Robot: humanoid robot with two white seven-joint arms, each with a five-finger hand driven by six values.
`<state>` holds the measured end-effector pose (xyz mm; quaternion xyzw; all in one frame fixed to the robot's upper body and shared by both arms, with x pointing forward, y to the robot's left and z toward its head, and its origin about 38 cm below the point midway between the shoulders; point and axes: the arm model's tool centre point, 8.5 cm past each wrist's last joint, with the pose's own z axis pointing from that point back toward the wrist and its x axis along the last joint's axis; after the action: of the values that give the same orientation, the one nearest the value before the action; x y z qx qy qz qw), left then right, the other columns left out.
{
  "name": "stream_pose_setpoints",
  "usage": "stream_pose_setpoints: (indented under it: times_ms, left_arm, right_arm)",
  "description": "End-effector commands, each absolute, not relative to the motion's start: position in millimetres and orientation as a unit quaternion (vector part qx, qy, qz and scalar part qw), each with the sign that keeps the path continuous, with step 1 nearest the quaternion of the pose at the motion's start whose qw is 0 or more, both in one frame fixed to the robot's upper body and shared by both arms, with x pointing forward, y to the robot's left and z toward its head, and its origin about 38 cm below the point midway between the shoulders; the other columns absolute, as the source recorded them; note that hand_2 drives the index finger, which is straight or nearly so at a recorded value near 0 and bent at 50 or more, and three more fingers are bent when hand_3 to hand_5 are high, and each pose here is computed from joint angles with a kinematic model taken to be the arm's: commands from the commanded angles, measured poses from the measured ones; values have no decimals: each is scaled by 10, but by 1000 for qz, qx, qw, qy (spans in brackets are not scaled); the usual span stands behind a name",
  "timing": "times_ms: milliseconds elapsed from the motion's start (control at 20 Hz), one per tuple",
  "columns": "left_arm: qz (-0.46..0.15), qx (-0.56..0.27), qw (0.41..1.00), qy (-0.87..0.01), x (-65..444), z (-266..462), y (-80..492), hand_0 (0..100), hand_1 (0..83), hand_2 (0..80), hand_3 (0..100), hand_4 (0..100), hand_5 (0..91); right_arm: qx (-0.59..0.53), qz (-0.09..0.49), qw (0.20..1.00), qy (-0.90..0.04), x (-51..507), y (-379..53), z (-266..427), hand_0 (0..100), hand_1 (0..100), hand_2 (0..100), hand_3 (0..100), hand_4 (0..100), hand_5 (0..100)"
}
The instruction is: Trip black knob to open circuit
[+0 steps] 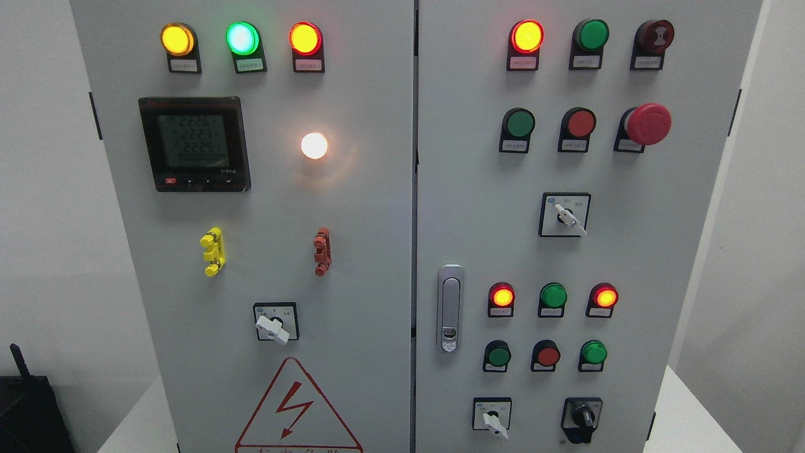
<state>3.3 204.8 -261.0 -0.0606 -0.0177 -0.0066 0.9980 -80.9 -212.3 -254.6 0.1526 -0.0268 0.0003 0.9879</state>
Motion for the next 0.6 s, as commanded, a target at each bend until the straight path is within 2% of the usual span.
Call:
stream_pose_setpoints:
  times_ms: [0,550]
  left_arm:
    - [-8,-60,998,-30,120,-2617,2052,120,389,0,0,0,0]
    - [-8,-60,998,-30,120,-2617,2052,120,389,0,0,0,0]
  right_arm:
    - [155,12,988,-26,-802,-2111,-2547,0,310,0,0,0,0]
    - [151,13,987,-55,-522,-2130,-2573,0,308,0,0,0,0]
